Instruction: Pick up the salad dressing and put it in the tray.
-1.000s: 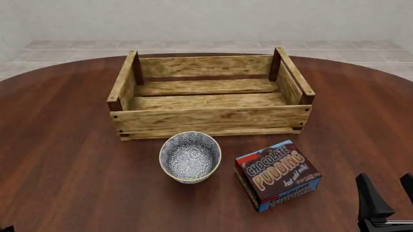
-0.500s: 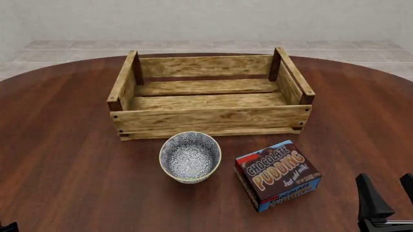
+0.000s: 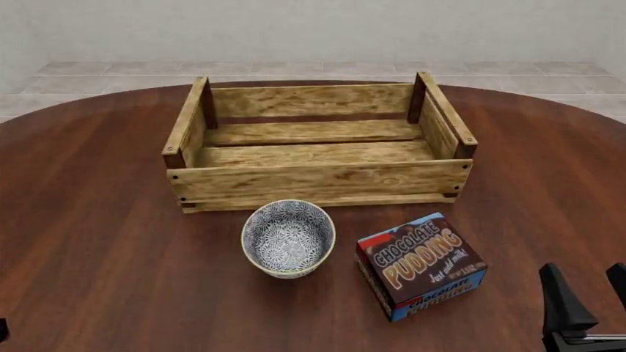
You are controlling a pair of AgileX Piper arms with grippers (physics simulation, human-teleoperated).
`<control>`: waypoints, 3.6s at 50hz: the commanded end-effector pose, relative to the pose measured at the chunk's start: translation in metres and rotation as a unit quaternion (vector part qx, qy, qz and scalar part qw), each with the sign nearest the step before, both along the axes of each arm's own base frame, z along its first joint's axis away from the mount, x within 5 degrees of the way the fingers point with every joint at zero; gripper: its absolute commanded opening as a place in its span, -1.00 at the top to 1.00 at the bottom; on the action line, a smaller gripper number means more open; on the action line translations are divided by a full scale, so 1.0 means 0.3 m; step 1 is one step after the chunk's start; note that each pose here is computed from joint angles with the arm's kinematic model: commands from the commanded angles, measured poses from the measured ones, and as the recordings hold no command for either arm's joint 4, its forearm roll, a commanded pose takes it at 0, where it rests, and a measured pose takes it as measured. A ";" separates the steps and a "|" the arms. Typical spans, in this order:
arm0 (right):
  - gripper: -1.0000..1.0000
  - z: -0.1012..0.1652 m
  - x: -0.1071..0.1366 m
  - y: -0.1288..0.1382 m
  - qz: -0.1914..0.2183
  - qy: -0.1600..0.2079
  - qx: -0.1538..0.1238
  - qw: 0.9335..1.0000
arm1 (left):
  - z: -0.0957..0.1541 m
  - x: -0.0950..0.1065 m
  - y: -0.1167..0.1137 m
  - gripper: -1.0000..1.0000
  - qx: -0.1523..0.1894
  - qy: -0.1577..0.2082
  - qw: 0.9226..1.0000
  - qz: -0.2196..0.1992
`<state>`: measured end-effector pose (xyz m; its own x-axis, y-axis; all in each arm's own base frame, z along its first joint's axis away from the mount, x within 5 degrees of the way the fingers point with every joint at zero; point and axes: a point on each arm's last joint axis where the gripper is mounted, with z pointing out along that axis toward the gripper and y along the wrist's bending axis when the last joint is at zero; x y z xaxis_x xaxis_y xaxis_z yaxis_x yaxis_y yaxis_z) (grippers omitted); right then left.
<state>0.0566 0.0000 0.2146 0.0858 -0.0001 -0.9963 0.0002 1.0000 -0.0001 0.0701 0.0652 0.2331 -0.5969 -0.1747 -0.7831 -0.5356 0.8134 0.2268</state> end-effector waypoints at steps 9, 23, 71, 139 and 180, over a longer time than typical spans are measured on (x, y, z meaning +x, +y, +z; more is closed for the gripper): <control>-1.00 0.000 0.000 0.000 0.000 0.000 0.000 1.000 | 0.168 -0.038 -0.062 1.00 0.036 -0.052 0.997 -0.035; -1.00 0.000 0.000 0.000 0.000 0.000 0.000 1.000 | 0.289 -0.094 -0.132 1.00 0.030 -0.095 0.992 -0.080; -1.00 0.000 0.000 0.000 0.000 0.000 0.000 1.000 | 0.531 -0.331 -0.236 1.00 0.019 -0.172 0.954 -0.243; -1.00 0.000 0.000 0.000 0.000 0.000 0.000 1.000 | 0.613 0.663 -0.405 1.00 0.003 -0.211 0.879 -0.428; -1.00 0.000 0.000 0.000 0.000 0.000 0.000 1.000 | 0.506 0.980 -0.673 1.00 0.033 -0.213 0.833 -0.510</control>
